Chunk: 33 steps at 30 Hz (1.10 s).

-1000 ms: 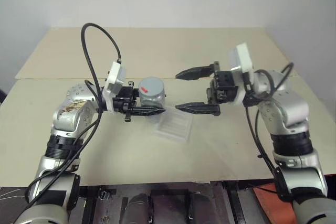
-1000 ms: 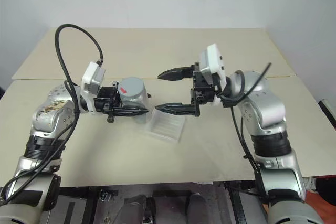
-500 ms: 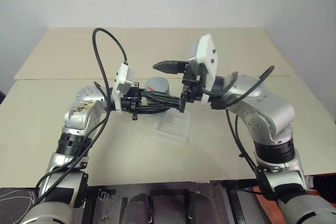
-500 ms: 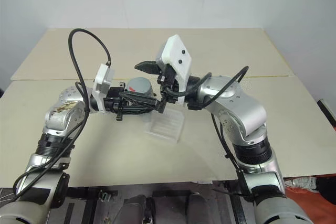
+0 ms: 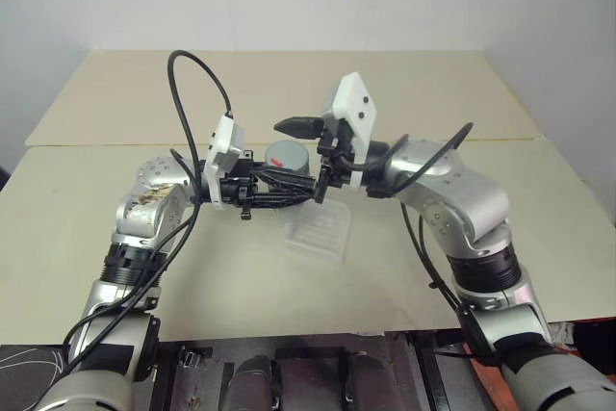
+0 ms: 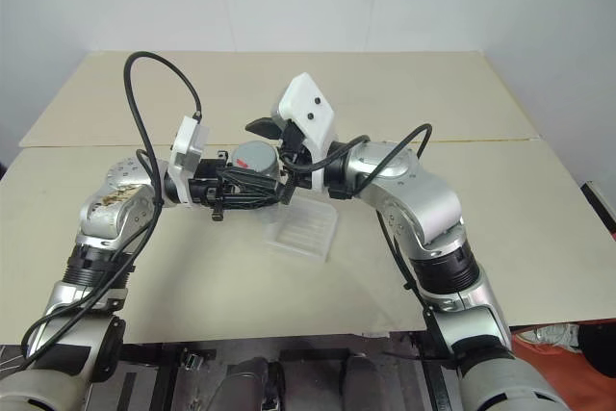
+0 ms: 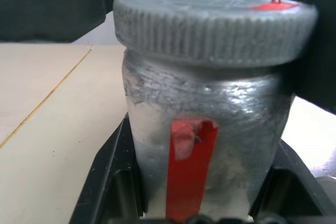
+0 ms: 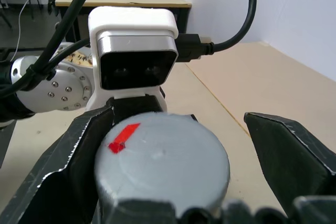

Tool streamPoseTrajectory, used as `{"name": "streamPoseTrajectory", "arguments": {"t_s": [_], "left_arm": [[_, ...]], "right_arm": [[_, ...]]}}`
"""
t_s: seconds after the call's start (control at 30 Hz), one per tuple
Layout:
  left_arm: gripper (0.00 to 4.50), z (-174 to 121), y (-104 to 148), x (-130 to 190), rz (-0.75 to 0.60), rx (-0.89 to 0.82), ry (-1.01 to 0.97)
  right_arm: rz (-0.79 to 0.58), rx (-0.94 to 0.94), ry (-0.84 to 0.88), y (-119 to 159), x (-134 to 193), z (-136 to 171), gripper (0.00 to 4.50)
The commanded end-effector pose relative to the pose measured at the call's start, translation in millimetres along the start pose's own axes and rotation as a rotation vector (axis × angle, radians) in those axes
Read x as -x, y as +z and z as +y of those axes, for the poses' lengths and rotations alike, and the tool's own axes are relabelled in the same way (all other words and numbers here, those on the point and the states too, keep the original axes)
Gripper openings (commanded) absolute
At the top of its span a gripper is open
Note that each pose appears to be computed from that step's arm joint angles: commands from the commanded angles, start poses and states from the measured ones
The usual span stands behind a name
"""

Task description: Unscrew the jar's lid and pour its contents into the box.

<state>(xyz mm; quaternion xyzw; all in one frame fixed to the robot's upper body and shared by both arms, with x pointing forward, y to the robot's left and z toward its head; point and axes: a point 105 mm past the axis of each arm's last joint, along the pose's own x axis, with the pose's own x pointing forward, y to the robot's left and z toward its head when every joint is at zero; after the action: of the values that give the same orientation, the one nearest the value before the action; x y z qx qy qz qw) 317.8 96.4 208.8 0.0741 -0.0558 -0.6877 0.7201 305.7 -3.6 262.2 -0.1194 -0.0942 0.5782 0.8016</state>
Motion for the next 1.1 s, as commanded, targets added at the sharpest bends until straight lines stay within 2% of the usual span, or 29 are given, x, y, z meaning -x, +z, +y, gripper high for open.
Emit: {"name": "streamPoseTrajectory", "arguments": {"t_s": [0.03,0.6,0.7,0.87,1.0,1.1], "left_arm": [[1.93,-9,17,7,-0.020,-0.079,-0.032],[1.93,-4,18,10,-0.013,-0.079,-0.019],[1.93,-2,17,8,-0.020,-0.076,-0.011],[1.93,2,13,1,-0.026,-0.064,-0.003],[1.93,5,13,-3,-0.036,-0.062,-0.005],[1.93,5,13,-6,-0.039,-0.064,-0.016]], "right_arm": [[-0.013,0.036,-0.177,7,35,-39,4.49],[0.031,0.042,-0.252,2,73,-64,4.49],[0.039,0.050,-0.219,3,76,-55,4.49],[-0.017,0.062,-0.061,21,71,-17,4.49],[-0.058,0.059,-0.009,31,53,2,4.49],[-0.054,0.054,-0.020,29,36,3,4.49]]}}
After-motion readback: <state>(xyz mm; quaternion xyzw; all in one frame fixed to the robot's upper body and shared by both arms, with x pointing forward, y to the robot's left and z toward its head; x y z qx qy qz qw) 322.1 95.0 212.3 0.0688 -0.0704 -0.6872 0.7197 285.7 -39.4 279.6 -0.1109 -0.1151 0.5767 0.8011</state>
